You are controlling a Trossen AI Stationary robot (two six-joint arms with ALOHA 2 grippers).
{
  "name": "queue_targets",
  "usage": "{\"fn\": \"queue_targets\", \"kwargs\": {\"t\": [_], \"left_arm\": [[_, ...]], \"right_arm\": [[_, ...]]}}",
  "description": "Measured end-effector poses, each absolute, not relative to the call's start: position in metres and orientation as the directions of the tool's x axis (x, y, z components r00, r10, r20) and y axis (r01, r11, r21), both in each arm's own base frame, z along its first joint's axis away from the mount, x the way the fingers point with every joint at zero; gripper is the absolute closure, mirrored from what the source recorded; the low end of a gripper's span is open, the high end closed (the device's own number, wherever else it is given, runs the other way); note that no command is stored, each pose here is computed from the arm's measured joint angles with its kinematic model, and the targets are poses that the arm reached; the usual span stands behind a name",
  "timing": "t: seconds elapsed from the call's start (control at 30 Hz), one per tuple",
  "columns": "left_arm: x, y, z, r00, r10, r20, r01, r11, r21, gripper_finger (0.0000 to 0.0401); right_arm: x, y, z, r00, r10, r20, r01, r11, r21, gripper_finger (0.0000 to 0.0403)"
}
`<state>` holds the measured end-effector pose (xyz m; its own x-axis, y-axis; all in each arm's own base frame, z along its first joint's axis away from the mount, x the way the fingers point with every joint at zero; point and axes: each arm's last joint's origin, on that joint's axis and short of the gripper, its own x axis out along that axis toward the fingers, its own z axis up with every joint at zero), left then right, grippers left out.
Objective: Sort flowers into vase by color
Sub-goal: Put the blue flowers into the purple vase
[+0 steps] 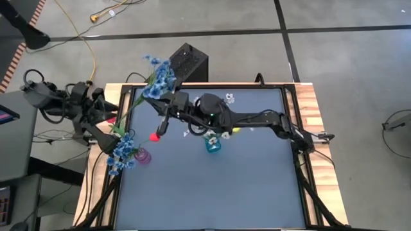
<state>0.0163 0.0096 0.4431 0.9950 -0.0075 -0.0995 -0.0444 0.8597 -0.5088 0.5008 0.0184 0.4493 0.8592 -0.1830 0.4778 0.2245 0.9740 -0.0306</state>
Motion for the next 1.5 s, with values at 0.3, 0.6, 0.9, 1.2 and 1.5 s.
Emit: {"fn": "queue_targets", "kwargs": {"t": [0.3,0.6,0.9,1.2,1.5], "left_arm": [[0.013,0.014,0.449,0.996,0.051,-0.077,-0.089,0.764,-0.639,0.0241],[0.018,0.012,0.444,0.983,0.135,-0.127,-0.186,0.695,-0.695,0.0241],[0.02,0.012,0.435,0.96,0.196,-0.198,-0.278,0.685,-0.673,0.0241],[0.042,-0.007,0.427,0.947,0.143,-0.289,-0.301,0.711,-0.635,0.0241],[0.069,-0.026,0.433,0.958,0.141,-0.25,-0.266,0.762,-0.59,0.0241]], "right_arm": [[0.506,0.009,0.439,0.927,-0.059,0.37,0.107,0.988,-0.11,0.0384],[0.507,-0.003,0.436,0.941,-0.048,0.335,0.113,0.977,-0.18,0.0385],[0.508,-0.025,0.433,0.953,-0.035,0.3,0.099,0.974,-0.203,0.0385],[0.504,-0.039,0.436,0.952,0.011,0.304,0.052,0.978,-0.201,0.0385],[0.495,-0.037,0.447,0.957,0.034,0.289,0.027,0.978,-0.207,0.0384]]}}
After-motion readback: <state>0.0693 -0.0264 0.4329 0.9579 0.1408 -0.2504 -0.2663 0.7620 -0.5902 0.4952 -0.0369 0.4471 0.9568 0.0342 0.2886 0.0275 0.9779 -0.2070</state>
